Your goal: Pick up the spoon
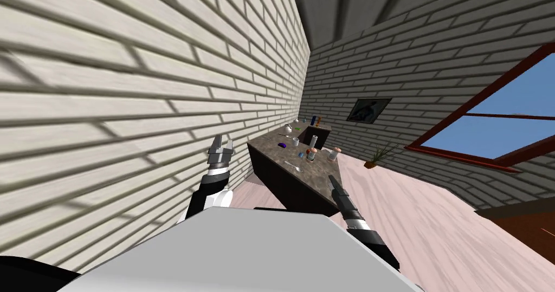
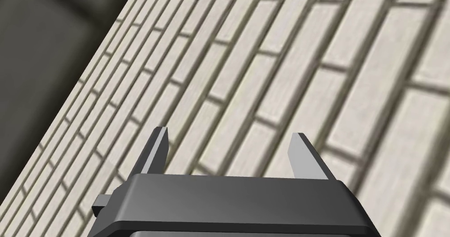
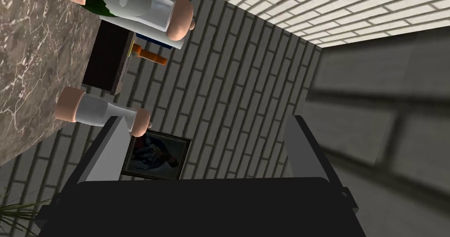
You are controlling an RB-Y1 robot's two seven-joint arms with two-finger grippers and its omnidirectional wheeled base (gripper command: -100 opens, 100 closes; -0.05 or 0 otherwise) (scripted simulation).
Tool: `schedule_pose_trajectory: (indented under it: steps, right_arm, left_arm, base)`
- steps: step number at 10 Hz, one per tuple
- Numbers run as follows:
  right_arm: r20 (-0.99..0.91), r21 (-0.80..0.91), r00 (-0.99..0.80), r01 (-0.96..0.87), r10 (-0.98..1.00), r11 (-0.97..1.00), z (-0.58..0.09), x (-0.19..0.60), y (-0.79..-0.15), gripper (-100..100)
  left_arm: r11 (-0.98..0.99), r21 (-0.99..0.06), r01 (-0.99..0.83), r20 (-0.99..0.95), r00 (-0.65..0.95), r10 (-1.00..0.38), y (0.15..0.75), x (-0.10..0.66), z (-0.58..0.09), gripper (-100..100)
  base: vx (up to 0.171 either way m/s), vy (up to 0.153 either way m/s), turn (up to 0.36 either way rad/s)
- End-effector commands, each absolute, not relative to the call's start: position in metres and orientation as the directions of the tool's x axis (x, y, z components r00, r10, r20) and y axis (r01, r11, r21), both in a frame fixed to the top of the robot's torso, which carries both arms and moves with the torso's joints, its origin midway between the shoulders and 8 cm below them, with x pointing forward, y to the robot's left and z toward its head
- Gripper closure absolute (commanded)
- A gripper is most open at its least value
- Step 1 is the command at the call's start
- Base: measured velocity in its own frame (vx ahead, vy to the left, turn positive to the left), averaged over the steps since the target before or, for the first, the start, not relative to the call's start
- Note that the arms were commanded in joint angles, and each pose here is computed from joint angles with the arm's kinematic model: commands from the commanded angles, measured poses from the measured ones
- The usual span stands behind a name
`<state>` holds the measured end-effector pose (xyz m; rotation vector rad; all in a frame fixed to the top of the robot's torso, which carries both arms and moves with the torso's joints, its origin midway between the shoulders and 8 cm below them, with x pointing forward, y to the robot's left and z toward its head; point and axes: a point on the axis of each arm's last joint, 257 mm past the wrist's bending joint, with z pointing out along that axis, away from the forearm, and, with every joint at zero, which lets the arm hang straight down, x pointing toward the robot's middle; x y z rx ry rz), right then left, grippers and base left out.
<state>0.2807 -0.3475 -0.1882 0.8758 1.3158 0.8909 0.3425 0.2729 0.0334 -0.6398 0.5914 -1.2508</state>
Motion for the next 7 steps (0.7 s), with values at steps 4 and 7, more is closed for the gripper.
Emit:
schedule_pose_trajectory:
  steps: [4,7]
  right_arm:
    - [-0.485,0.869,-0.035,0.091,0.874,0.486,-0.224,0.244,-0.364,-100]
    - [-0.534,0.817,-0.12,0.179,0.837,0.547,-0.249,0.213,-0.373,-100]
  left_arm:
    - [0.19,-0.723,0.664,-0.059,0.214,-0.975,0.273,0.342,0.033,0]
    - [0.19,-0.723,0.664,-0.059,0.215,-0.975,0.273,0.342,0.033,0]
  base:
    - [0.033,0.042,0.197]
    - [0.035,0.038,0.186]
